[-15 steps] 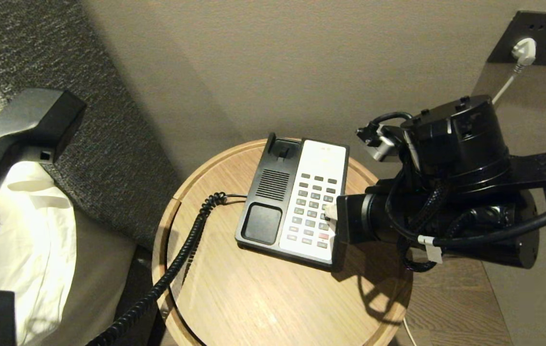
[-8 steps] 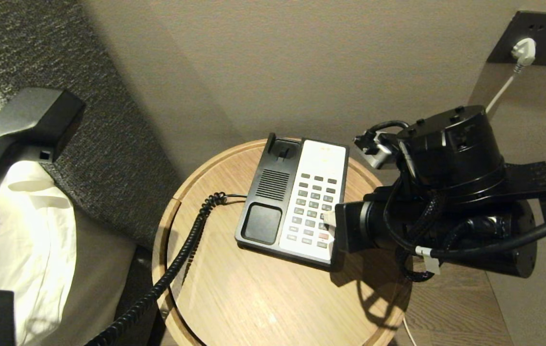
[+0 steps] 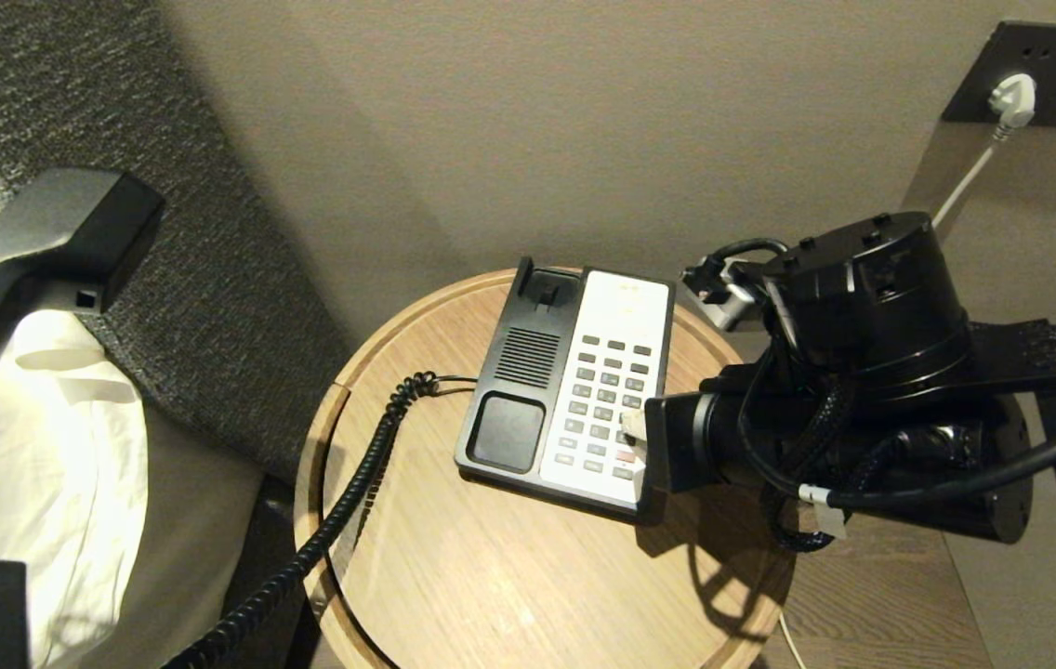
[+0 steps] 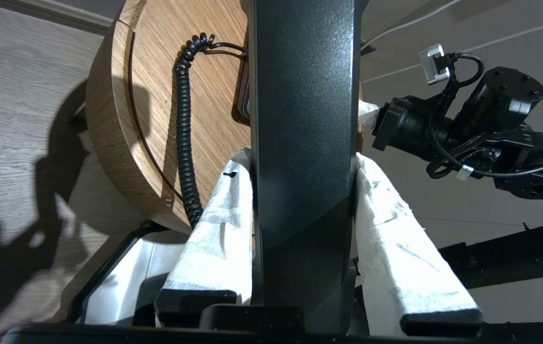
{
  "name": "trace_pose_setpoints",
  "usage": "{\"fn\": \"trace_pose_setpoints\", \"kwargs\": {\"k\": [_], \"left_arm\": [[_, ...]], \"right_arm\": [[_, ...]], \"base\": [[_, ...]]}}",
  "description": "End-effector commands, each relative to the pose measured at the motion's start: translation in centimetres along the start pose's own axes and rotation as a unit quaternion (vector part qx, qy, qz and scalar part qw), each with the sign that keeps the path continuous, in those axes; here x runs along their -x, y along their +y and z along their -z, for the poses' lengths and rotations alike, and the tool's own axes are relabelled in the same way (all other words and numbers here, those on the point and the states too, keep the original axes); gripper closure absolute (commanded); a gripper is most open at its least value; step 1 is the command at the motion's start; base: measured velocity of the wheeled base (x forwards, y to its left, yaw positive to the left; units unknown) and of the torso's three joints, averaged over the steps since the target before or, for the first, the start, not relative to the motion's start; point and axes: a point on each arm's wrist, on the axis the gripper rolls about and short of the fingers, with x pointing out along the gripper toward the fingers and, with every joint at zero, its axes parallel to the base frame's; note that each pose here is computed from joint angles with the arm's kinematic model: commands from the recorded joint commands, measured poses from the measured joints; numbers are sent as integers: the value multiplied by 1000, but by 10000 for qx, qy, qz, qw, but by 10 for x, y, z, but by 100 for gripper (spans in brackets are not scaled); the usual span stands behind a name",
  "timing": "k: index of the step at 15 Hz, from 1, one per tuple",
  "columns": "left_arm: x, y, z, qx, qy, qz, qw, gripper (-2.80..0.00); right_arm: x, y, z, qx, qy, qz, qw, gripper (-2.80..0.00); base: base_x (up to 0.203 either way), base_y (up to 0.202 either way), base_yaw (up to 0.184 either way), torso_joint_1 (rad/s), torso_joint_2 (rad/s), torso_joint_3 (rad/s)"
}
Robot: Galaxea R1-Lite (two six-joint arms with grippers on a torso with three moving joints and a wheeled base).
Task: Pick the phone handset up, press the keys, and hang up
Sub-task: Dial the number
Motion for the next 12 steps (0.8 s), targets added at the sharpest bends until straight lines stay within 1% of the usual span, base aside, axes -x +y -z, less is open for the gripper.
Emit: {"fn": "trace_pose_setpoints", "kwargs": {"k": [1, 6, 12], "left_arm": [[0, 1, 1, 17, 12, -18, 10000, 0], [1, 1, 1, 18, 12, -8, 10000, 0], [1, 1, 0, 22, 0, 2, 10000, 0]], "right_arm": [[4, 1, -1, -22, -49, -25, 10000, 0], [14, 6, 0, 25, -72, -167, 9998, 0], [10, 7, 2, 54, -16, -139, 9999, 0]], "base": [[0, 0, 0, 0, 0, 0], [0, 0, 0, 0, 0, 0], [0, 0, 0, 0, 0, 0]]}}
